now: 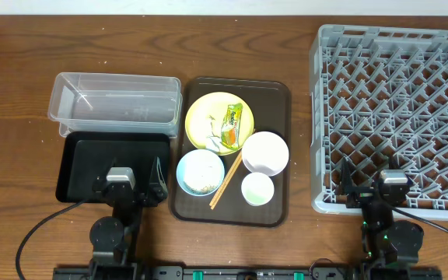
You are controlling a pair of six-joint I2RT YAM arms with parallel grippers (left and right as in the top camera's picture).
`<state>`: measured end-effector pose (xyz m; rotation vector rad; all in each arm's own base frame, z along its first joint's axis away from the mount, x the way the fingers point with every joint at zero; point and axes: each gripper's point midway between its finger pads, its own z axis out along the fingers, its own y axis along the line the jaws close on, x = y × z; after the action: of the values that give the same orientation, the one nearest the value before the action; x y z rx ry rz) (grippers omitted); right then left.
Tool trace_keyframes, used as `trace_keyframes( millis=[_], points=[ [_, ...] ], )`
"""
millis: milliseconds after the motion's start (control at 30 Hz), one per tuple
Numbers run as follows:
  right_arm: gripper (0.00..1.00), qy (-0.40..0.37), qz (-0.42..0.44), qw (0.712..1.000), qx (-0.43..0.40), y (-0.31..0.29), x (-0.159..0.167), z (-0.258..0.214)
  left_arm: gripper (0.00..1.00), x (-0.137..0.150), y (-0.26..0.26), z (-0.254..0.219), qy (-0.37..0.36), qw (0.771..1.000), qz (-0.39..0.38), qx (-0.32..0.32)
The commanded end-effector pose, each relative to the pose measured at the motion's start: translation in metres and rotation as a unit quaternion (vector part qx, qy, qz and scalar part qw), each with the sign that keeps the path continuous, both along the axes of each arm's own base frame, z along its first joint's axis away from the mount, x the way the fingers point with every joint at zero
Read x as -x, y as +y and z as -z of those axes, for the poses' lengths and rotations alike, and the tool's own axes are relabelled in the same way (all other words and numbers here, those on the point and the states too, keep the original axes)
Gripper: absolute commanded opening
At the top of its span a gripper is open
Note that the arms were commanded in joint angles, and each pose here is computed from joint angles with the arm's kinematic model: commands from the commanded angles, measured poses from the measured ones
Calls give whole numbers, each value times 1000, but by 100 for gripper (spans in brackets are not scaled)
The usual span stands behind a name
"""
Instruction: Sort waste into correct bins and load items into the dishwasher rack
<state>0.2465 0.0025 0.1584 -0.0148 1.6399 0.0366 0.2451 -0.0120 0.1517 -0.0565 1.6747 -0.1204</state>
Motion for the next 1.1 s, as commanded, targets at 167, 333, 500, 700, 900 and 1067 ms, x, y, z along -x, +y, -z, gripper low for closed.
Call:
trace_keyframes(
  millis=[167,333,500,700,900,1067],
  points=[
    [99,2,-4,1000,7,1,0,1,96,1,4,15,25,1000,-11,-9],
    [99,2,-4,1000,7,1,0,1,96,1,4,15,25,1000,-11,-9],
    [99,2,-4,1000,7,1,0,1,96,1,4,15,25,1000,-11,-10],
    [99,2,-4,1000,7,1,0,1,96,1,4,15,25,1000,-11,-9],
    [99,2,-4,1000,7,1,0,1,96,1,4,15,25,1000,-11,-9],
    [99,2,-3,1000,-1,1,0,1,96,1,4,15,25,1000,-11,-9]
  ],
)
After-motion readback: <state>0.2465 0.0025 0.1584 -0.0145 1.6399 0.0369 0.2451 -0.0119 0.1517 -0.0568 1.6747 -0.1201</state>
